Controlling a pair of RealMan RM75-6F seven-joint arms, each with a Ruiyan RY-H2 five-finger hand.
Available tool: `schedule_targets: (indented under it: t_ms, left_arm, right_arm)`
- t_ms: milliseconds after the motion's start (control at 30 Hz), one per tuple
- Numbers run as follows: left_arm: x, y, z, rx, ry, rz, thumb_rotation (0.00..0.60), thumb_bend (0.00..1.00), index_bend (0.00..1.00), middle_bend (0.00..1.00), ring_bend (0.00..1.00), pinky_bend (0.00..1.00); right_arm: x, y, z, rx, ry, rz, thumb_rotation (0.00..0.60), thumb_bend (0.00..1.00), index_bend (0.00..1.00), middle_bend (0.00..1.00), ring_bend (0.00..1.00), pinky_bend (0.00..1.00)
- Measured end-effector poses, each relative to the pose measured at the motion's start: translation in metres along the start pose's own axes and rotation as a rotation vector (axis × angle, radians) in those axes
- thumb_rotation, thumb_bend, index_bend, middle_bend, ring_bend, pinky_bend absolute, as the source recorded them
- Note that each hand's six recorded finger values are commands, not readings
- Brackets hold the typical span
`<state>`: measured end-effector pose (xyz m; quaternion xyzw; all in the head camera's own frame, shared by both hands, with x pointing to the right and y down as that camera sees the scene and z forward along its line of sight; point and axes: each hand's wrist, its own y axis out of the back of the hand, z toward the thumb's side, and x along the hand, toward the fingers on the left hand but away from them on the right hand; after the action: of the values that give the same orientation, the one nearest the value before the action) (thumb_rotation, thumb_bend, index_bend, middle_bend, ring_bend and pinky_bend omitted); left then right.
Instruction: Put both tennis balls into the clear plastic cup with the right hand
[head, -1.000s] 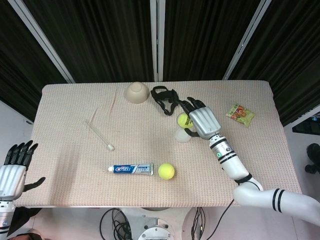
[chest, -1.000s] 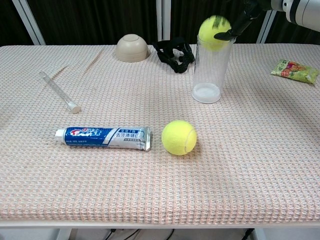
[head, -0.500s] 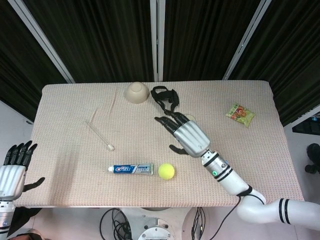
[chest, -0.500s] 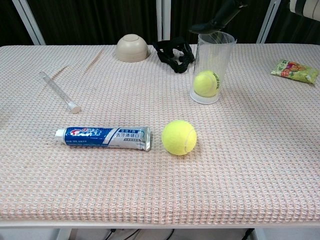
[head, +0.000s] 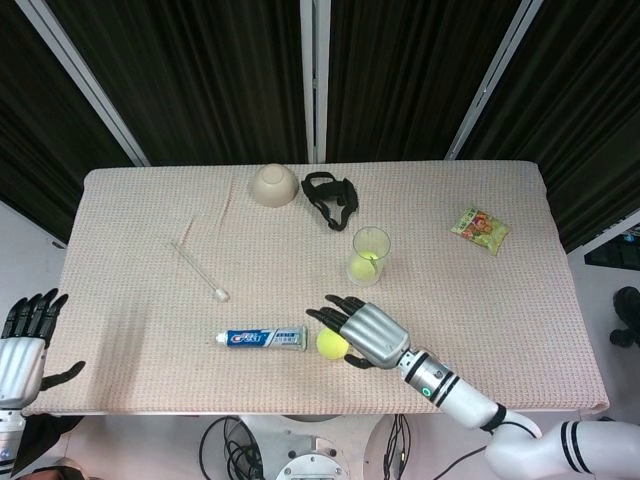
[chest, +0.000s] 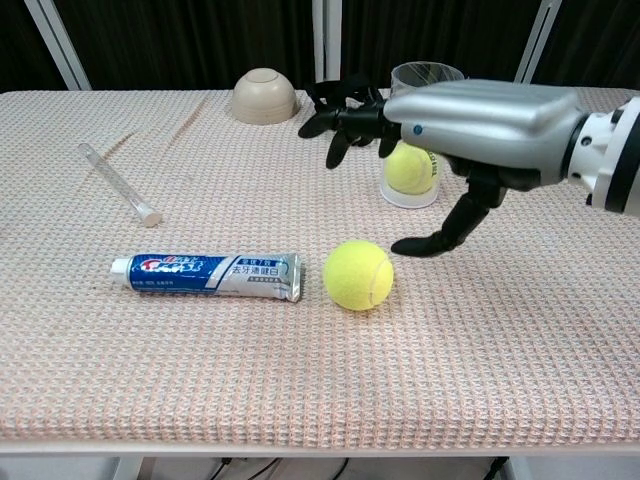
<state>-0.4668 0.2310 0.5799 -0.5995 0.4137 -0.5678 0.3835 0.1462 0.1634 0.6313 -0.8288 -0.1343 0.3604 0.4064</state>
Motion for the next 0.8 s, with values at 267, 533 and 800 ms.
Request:
schedule_targets:
  t_ms: [267, 533, 800]
  left_arm:
    - [-0.001, -0.002, -0.006, 0.003, 0.012, -0.001, 0.6, 0.01, 0.05, 0.0, 0.0, 0.0]
    - [0.0, -0.004, -0.009, 0.005, 0.015, -0.005, 0.6, 0.01, 0.05, 0.0, 0.0, 0.0]
    - [0.001, -0.003, -0.013, 0.004, 0.028, 0.0, 0.6, 0.01, 0.05, 0.0, 0.0, 0.0]
  right_arm:
    - [-0.004, -0.037, -0.008, -0.004, -0.033, 0.079, 0.6, 0.2, 0.06, 0.16, 0.08, 0.24]
    - [-0.016, -0.057, -0.011, -0.022, -0.056, 0.102, 0.6, 0.22, 0.07, 0.17, 0.08, 0.25]
    - [-0.029, -0.068, -0.008, -0.025, -0.062, 0.098, 0.6, 0.29, 0.17, 0.24, 0.13, 0.34]
